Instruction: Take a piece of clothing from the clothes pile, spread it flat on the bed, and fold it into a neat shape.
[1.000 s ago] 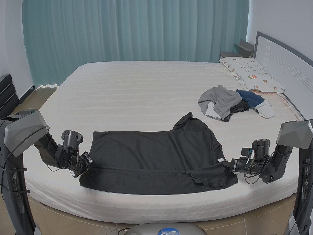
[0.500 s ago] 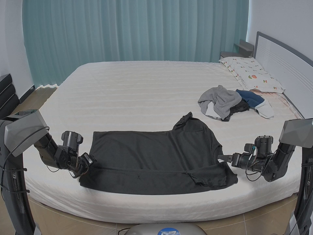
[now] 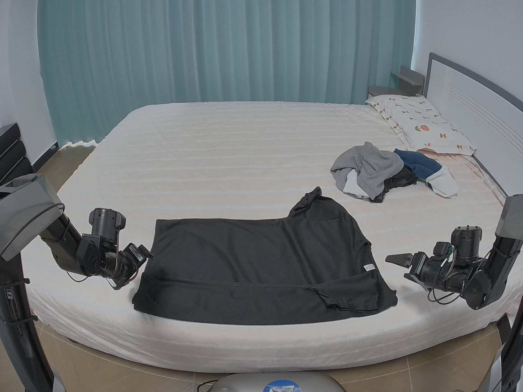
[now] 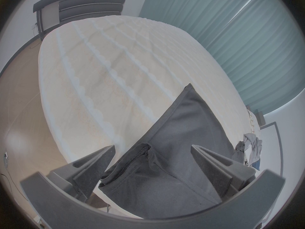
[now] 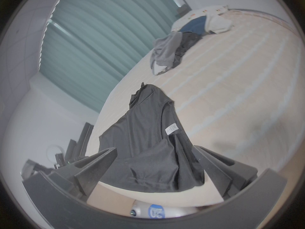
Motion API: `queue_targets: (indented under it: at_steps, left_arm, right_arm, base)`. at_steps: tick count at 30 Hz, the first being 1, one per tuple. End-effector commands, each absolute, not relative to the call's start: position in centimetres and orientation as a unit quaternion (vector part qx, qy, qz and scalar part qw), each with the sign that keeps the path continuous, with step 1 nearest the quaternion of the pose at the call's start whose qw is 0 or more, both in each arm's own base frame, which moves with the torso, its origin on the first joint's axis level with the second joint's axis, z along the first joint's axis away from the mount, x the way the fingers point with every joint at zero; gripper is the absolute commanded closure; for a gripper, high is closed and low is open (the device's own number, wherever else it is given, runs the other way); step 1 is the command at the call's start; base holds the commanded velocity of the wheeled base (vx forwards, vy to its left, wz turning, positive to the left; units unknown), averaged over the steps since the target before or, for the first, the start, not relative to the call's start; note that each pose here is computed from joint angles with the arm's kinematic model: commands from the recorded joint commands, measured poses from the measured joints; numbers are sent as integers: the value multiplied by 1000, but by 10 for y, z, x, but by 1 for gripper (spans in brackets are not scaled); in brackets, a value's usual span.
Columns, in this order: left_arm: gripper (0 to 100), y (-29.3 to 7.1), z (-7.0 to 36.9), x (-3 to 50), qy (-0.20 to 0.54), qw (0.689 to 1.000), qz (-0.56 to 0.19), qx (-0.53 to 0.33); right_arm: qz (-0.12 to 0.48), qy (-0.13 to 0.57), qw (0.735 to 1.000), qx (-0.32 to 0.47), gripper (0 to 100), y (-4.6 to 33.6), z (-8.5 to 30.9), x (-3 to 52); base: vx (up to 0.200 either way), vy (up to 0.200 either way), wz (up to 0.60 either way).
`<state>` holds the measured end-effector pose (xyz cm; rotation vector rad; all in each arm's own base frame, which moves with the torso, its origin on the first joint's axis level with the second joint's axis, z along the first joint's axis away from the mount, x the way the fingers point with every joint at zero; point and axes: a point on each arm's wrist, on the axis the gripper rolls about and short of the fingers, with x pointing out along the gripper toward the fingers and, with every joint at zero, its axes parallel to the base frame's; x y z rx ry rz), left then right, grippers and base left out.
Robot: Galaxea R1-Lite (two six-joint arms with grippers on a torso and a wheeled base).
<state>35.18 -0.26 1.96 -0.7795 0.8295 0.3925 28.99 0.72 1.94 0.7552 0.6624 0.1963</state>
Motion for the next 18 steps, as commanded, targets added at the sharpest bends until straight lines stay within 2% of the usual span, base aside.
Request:
queue_targets:
  at_steps: [1, 8, 11, 18]
  left_arm:
    - [0, -3, 32, 351, 370, 821, 189, -392]
    - [0, -13, 32, 352, 373, 816, 184, -401]
    - [0, -16, 31, 351, 377, 816, 182, -398]
    - [0, -16, 30, 350, 379, 816, 184, -396]
  right_arm:
    - [82, 318, 858, 396, 0, 4, 21, 286]
    - [84, 305, 859, 402, 0, 4, 21, 285]
    - [82, 310, 858, 402, 0, 4, 18, 284]
    - [82, 312, 857, 401, 0, 6, 17, 284]
  base:
    - [0, 0, 0]
    - [0, 0, 0]
    - [0, -200, 0]
    - [0, 0, 0]
